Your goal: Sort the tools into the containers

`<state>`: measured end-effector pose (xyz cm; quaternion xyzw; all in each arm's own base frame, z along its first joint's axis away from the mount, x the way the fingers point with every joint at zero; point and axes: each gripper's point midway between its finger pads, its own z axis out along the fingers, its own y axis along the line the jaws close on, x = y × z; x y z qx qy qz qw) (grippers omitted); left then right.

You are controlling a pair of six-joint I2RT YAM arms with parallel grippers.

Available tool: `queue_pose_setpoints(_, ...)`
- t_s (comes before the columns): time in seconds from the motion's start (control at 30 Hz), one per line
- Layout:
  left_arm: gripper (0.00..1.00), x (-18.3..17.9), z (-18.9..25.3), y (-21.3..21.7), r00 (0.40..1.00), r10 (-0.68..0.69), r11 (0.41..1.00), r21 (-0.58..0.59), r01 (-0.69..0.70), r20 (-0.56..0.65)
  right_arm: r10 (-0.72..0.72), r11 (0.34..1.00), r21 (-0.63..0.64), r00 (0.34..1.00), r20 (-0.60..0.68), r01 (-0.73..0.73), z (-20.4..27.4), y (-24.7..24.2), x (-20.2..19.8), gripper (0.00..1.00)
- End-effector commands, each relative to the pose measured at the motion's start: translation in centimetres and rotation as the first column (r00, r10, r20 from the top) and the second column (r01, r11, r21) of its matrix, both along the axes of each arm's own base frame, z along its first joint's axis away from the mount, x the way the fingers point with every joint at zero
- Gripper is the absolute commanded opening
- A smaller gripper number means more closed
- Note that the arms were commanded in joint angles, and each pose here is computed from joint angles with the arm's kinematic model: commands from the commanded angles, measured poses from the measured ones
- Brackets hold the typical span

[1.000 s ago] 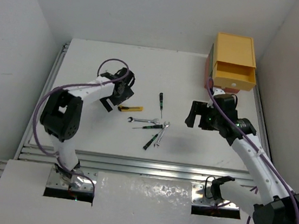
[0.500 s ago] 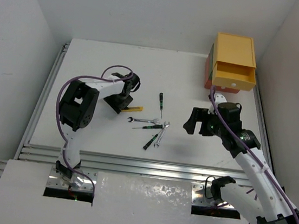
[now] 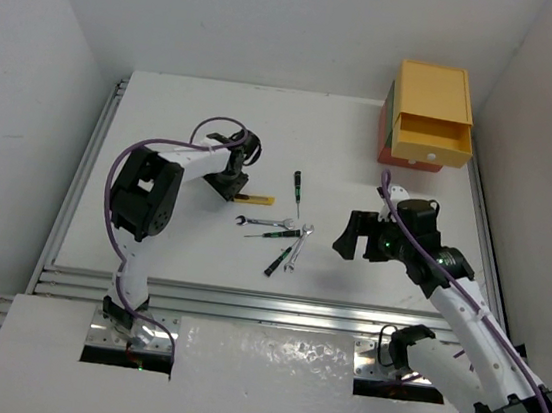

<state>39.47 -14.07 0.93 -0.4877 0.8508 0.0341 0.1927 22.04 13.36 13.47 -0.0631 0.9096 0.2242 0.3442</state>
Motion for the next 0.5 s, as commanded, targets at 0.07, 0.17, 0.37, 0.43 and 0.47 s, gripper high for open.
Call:
queue_pose_setpoints(0.07, 0.13, 2.0, 0.4, -2.1, 0.996, -0.035, 0.997, -0.073, 0.04, 0.078, 0.035, 0.998, 0.042, 0.998, 0.048, -0.037, 0.8, 0.9, 0.1, 0.99)
queue_pose_setpoints(0.17, 0.0, 2.5, 1.3, -2.3, 0.991, -0.062, 0.995, -0.075, 0.072, 0.122, 0.037, 0.998, 0.045, 0.998, 0.05, -0.04, 0.9, 0.9, 0.1, 0.99)
queue_pose_setpoints(0.37, 0.0, 3.4, 4.6, -2.3, 0.968, -0.091, 0.99, -0.082, 0.112, 0.234, 0.04, 0.999, 0.035, 0.998, 0.046, -0.042, 0.4, 0.8, 0.0, 0.99)
queue_pose_setpoints(0.43, 0.0, 3.2, 5.8, -2.2, 0.958, -0.108, 0.988, -0.078, 0.133, 0.266, 0.06, 0.997, 0.054, 0.996, 0.061, -0.063, 0.2, 1.3, 0.2, 0.99)
queue_pose_setpoints(0.47, 0.0, 3.3, 6.2, -2.3, 0.951, -0.113, 0.987, -0.082, 0.142, 0.288, 0.095, 0.991, 0.083, 0.993, 0.069, -0.1, 0.4, 2.1, 0.0, 0.99)
